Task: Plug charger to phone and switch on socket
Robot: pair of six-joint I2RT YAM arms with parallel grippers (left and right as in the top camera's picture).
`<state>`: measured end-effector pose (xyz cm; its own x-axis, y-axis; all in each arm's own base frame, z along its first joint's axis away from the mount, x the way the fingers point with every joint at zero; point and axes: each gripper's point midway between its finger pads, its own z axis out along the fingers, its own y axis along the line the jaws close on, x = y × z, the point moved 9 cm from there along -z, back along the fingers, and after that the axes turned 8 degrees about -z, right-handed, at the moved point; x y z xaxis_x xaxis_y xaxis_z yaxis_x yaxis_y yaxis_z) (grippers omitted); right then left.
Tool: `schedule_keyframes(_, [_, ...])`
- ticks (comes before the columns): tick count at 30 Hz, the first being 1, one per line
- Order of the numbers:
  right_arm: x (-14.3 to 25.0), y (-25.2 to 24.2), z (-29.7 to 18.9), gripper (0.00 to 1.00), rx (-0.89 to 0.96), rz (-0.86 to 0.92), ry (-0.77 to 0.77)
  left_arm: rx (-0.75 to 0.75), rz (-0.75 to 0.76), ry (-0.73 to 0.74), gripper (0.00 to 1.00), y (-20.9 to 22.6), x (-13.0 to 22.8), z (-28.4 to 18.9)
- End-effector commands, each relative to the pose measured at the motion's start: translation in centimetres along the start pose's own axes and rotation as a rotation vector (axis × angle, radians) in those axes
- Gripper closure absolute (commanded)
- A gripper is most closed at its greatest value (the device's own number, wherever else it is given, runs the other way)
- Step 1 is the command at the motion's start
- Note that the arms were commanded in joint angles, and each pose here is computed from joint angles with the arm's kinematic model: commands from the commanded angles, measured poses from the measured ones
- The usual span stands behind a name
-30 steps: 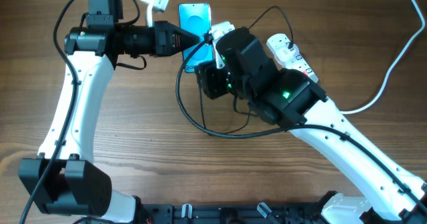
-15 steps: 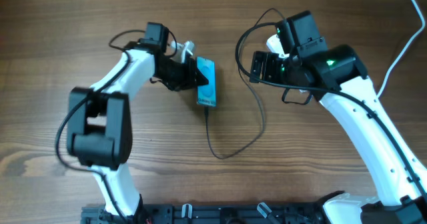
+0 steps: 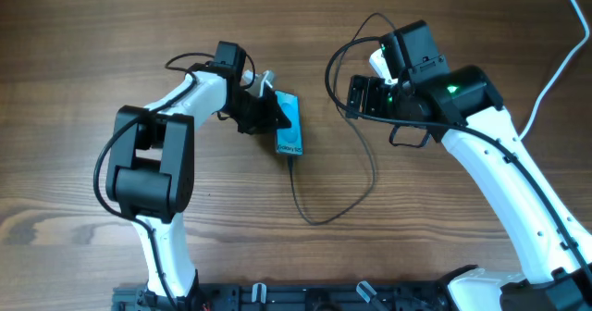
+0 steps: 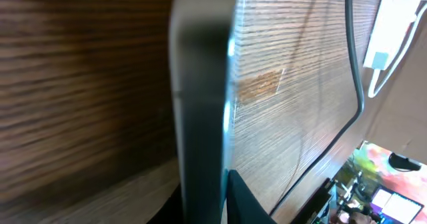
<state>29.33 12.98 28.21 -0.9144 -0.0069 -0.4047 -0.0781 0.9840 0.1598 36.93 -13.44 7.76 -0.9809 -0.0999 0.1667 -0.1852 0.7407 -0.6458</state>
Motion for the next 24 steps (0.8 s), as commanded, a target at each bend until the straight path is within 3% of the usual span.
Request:
schedule_keyframes(1, [0.1, -0.2, 0.3, 0.0, 0.016, -0.008, 0.002, -0.172, -0.036, -0.036, 0.74, 1.8, -0.1, 0.2])
schedule_keyframes(2, [0.1, -0.2, 0.3, 0.0, 0.017, -0.004, 0.002, -0.188, -0.039, -0.038, 0.65, 1.9, -0.1, 0.2])
schedule_keyframes(5, [-0.2, -0.9, 0.3, 0.0, 0.073, 0.03, -0.021, -0.23, -0.053, -0.042, 0.12, 2.3, 0.0, 0.1])
schedule_keyframes(6, [-0.4, -1.5, 0.2, 0.0, 0.097, 0.046, -0.03, -0.232, -0.057, -0.041, 0.02, 2.4, 0.0, 0.0])
schedule_keyframes(10, [-1.6, -5.0, 0.3, 0.0, 0.223, 0.126, -0.074, -0.267, -0.146, -0.09, 0.0, 2.6, -0.3, -2.2])
schedule_keyframes(14, [-3.8, -8.9, 2.8, 0.0, 0.384, 0.197, -0.118, -0.31, -0.137, -0.325, 0.0, -1.0, 0.8, -9.8])
schedule_keyframes(16, [-4.8, -10.9, 6.5, 0.0, 0.407, 0.173, -0.068, -0.333, -0.119, -0.517, 0.0, -3.8, 3.0, -14.7])
schedule_keyframes(19, [-5.2, -14.5, 10.7, 0.0, 0.31, 0.231, 0.015, -0.33, -0.073, -0.642, 0.0, -5.5, 4.9, -18.0])
schedule_keyframes(21, [-5.7, -16.1, 12.4, 0.0, 0.213, 0.229, 0.019, -0.323, -0.067, -0.655, 0.0, -5.8, 5.2, -18.4])
schedule_keyframes(24, [-5.8, -18.7, 14.9, 0.0, 0.232, 0.237, 0.017, -0.323, -0.067, -0.654, 0.0, -5.8, 5.2, -18.4])
